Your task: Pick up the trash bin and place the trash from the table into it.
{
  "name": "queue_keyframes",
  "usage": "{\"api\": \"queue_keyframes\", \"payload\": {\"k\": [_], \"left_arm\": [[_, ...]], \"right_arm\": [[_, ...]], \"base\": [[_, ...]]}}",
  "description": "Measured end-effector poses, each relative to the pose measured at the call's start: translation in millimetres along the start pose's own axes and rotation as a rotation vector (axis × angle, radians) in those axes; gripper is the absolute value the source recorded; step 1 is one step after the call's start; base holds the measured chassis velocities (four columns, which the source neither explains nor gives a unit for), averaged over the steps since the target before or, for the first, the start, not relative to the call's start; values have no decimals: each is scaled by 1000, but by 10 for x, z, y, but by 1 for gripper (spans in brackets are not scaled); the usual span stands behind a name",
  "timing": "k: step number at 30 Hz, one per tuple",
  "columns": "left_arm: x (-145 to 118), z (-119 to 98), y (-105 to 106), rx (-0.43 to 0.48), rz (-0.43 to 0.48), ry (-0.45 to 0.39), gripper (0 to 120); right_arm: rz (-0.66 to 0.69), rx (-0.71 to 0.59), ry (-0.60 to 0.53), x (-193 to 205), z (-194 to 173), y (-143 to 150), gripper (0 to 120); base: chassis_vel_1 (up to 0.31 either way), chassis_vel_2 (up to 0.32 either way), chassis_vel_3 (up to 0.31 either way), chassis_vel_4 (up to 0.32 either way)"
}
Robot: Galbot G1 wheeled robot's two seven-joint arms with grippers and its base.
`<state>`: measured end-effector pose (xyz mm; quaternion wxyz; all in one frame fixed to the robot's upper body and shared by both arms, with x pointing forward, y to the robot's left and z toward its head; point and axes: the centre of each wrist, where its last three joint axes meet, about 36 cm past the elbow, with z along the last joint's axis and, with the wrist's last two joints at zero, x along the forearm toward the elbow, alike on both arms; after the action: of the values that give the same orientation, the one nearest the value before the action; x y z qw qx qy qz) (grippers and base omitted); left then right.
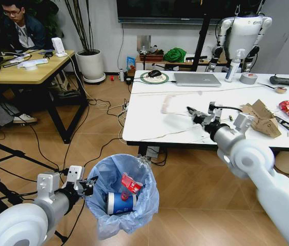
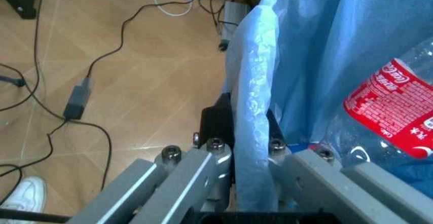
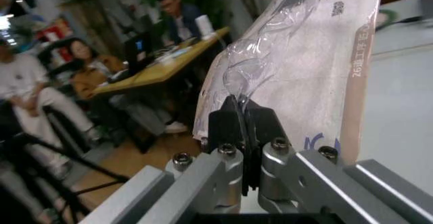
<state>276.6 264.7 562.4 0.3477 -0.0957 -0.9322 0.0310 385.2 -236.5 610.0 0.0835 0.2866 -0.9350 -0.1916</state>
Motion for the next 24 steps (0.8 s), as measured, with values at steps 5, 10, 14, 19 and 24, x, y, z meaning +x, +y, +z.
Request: {"api": "queue_keyframes", "payload": {"k": [5,10,14,19,24], "left_arm": [[2,25,5,22,-43,5,0],[5,0,10,27,-73,5,0],[8,-27,13,29,-78,0,0],[10,-40,17,27,-79,-1,0],[11,-46,18,26,-80,-3,0]], "right_arm": [[-223,50,57,267,-36,360,0],[-357,139,102,422,-67,524,0],[-393,204,134,482,-25,548,0],[-375,254,199,526,100,498,0],[-328,304,258,593,301,434,0]], "base": [[0,0,0,0],[0,0,0,0],[0,0,0,0],[0,0,0,0],[0,0,0,0]]}}
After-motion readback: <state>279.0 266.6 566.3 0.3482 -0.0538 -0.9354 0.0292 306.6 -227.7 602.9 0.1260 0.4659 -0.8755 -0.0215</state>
